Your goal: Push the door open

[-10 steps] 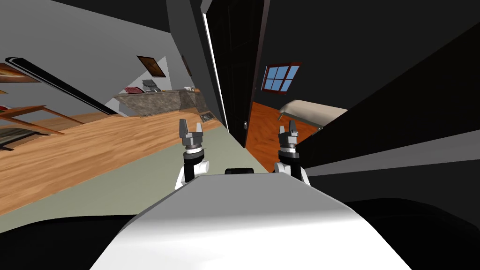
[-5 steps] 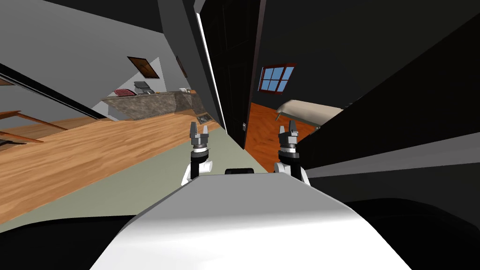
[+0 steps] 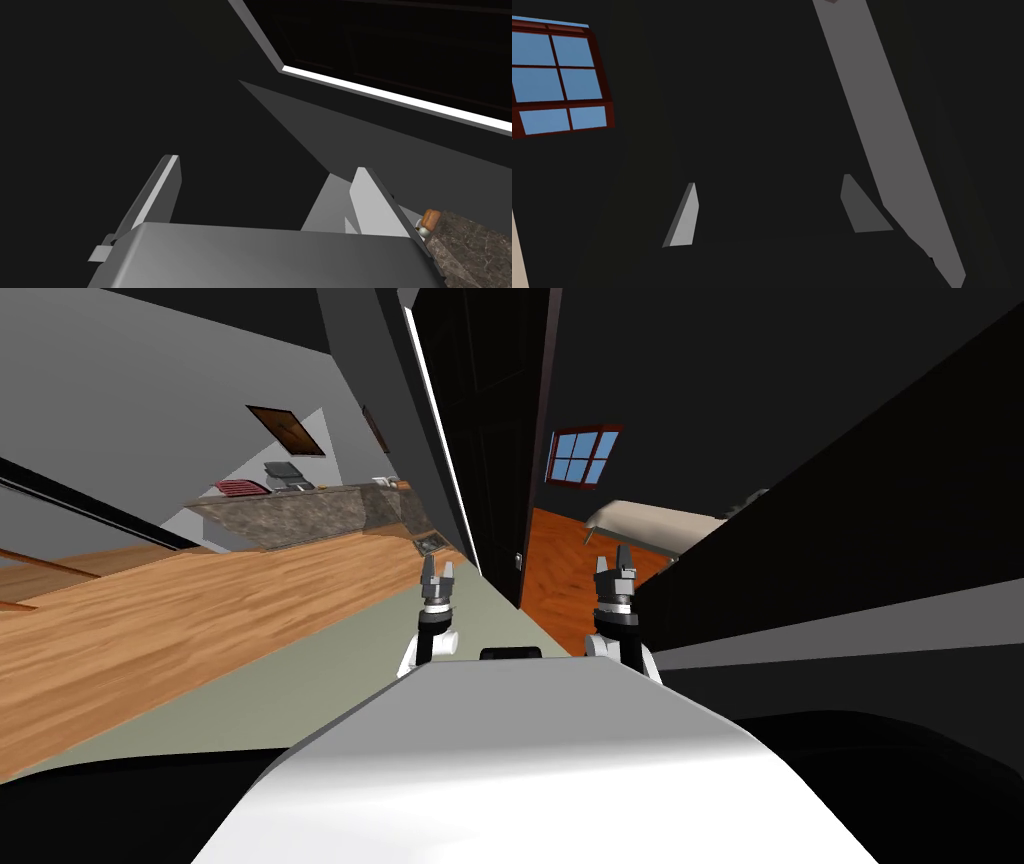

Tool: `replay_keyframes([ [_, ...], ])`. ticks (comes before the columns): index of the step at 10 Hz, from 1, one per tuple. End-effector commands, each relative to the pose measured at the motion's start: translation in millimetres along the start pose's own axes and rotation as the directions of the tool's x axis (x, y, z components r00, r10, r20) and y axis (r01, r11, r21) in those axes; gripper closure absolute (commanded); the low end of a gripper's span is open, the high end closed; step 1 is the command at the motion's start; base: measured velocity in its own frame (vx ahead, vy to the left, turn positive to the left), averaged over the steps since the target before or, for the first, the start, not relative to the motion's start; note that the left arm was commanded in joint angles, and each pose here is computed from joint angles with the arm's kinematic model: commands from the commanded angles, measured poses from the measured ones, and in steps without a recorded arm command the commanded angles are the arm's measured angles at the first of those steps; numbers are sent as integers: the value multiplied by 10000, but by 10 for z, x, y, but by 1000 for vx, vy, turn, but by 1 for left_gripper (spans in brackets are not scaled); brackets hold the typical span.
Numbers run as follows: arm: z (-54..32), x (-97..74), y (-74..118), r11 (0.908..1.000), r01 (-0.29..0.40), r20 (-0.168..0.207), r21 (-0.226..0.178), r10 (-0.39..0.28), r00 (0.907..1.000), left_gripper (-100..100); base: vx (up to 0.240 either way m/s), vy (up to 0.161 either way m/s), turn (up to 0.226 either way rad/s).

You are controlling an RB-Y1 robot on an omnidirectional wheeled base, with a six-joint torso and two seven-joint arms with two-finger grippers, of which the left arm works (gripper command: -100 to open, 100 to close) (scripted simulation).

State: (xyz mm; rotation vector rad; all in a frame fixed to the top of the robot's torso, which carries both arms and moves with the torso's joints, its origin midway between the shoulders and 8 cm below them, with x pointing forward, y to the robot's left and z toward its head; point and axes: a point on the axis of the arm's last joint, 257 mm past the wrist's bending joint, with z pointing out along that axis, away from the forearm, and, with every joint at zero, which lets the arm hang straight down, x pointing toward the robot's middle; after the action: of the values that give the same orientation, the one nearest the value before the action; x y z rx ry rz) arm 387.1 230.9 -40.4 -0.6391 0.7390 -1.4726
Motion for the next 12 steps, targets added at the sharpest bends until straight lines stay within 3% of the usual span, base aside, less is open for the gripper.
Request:
replay_keyframes([
  [1, -38, 80, 180, 9994, 138, -127, -309, -142, 9998, -100, 91, 35, -113],
  [6, -200, 342, 689, 9907, 519, -536, -1257, -590, 9968, -100, 94, 50, -112],
  [12, -494, 706, 1296, 9641, 850, -1052, -2515, -1145, 9878, -100, 86, 52, -110],
])
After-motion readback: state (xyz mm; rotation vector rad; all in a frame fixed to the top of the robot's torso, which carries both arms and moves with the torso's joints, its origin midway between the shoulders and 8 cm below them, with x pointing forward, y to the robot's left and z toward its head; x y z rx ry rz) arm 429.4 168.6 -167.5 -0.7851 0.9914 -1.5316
